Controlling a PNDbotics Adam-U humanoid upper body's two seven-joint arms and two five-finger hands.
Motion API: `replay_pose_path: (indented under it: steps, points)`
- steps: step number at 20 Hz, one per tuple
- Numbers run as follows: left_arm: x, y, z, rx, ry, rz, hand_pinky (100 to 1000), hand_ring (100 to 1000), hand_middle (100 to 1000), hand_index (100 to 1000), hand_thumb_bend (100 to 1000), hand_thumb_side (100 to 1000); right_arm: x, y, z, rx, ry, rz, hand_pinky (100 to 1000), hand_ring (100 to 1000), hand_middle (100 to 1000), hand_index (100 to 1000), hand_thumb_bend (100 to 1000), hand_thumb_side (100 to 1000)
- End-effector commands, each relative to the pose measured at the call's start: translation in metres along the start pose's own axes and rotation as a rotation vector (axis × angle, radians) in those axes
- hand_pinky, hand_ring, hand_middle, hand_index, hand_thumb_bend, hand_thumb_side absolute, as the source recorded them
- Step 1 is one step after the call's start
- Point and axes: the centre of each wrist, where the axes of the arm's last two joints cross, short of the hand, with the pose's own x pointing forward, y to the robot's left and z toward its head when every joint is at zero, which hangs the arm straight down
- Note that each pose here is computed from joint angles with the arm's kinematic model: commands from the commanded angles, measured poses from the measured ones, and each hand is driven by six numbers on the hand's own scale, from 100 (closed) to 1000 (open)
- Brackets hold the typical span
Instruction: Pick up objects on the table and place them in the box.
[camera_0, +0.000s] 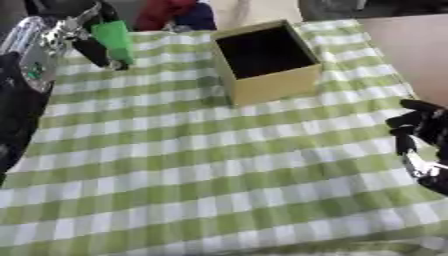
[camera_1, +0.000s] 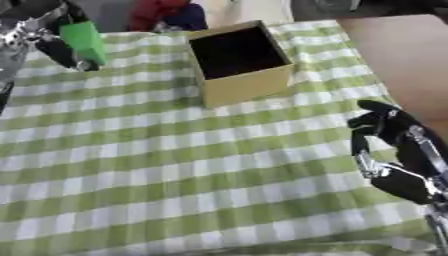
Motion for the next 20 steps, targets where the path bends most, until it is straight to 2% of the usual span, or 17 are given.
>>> replay_pose_path:
  steps: [1,7,11,15,17,19,20]
  points:
    - [0.036,0.015,-0.011,0.098,-0.089,0.018,574,482,359,525,594,100,0.005,-0.001,-0.005,0.027,-0.027,0.0,716,772,625,889,100,243]
    - [0.09,-0.004,-0.033,0.178,-0.165,0.047,568,489,365,531,606,100,0.009,0.007,-0.017,0.089,-0.067,-0.028,716,772,622,890,100,246]
    - [0.108,-0.031,-0.04,0.159,-0.185,0.037,580,512,394,554,618,100,0.011,0.008,-0.021,0.103,-0.081,-0.034,716,773,622,890,100,249]
    - [0.115,-0.056,-0.041,0.116,-0.189,0.028,585,539,432,585,647,100,0.012,0.009,-0.023,0.106,-0.087,-0.036,716,773,622,890,100,249]
    - [0.116,-0.065,-0.041,0.109,-0.193,0.034,598,582,478,629,695,100,0.012,0.009,-0.023,0.106,-0.089,-0.037,716,773,622,890,100,250]
    - [0.118,-0.07,-0.04,0.107,-0.203,0.037,644,669,586,724,807,100,0.012,0.009,-0.023,0.107,-0.089,-0.038,716,773,621,890,100,249]
    - [0.119,-0.071,-0.04,0.106,-0.209,0.037,678,720,675,778,886,137,0.012,0.009,-0.023,0.107,-0.089,-0.038,716,773,621,890,100,249]
